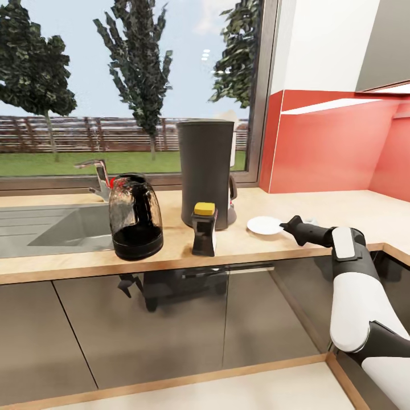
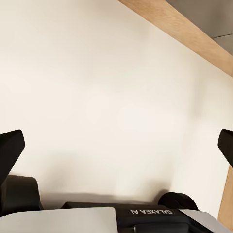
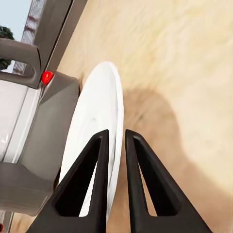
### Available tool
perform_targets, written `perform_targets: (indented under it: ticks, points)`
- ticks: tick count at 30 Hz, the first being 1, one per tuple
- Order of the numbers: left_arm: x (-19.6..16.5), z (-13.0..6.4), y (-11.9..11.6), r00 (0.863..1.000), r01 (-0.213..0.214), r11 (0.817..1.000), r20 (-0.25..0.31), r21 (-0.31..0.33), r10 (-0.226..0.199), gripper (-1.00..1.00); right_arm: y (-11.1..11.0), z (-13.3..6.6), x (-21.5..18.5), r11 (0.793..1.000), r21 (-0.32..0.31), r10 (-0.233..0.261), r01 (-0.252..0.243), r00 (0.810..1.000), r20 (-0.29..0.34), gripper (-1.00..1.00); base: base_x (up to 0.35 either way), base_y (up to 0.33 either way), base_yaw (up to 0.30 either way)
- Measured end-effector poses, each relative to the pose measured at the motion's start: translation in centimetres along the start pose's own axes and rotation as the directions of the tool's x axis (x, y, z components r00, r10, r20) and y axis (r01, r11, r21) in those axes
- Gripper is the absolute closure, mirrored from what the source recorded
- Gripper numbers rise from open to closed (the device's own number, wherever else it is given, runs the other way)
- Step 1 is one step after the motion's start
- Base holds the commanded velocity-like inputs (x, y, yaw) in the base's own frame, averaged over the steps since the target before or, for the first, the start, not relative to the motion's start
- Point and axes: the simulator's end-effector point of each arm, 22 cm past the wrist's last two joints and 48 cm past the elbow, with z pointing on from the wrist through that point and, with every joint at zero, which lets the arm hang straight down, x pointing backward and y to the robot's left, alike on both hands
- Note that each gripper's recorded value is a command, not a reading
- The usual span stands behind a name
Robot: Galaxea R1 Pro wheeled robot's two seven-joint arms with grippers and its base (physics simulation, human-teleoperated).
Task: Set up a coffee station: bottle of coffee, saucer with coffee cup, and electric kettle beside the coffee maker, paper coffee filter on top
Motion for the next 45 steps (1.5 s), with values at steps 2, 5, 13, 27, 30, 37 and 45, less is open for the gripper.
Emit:
perform_targets:
  ticks: [2, 5, 13, 27, 30, 37, 45]
  points:
    - [0.0, 0.0, 0.0, 1.000, 0.000, 1.000, 0.000, 0.000, 0.000, -1.00, 0.0, 0.0, 0.0, 1.000, -0.001, 0.000, 0.000, 1.000, 0.000, -1.00, 0.000, 0.000, 0.000]
    - [0.0, 0.0, 0.0, 1.000, 0.000, 1.000, 0.001, 0.000, 0.000, -1.00, 0.0, 0.0, 0.0, 1.000, -0.001, 0.000, 0.000, 1.000, 0.000, -1.00, 0.000, 0.000, 0.000]
    - [0.0, 0.0, 0.0, 1.000, 0.000, 1.000, 0.000, -0.001, 0.000, -1.00, 0.0, 0.0, 0.0, 1.000, -0.001, -0.001, 0.001, 1.000, 0.000, -1.00, 0.000, 0.000, 0.000]
    - [0.0, 0.0, -0.1, 1.000, -0.001, 1.000, 0.001, 0.001, 0.001, -1.00, -0.2, 0.3, 0.6, 1.000, -0.002, 0.012, -0.012, 1.000, -0.016, -1.00, -0.115, -0.067, 0.000]
    - [0.0, 0.1, 0.0, 1.000, -0.002, 1.000, -0.002, 0.001, 0.002, -1.00, -0.9, 0.4, 0.7, 1.000, 0.026, -0.004, 0.005, 1.000, -0.020, -1.00, -0.287, -0.055, 0.000]
    - [0.1, 0.1, -0.1, 1.000, -0.002, 1.000, -0.003, 0.001, 0.002, -1.00, -0.6, 0.2, 0.5, 1.000, 0.015, -0.005, 0.005, 1.000, -0.016, -1.00, -0.186, -0.013, 0.000]
    - [0.1, 0.0, -0.1, 1.000, -0.002, 1.000, -0.003, 0.001, 0.002, -1.00, 2.2, -1.6, -1.1, 0.993, -0.105, -0.043, 0.048, 0.998, 0.044, -1.00, -0.152, -0.001, 0.000]
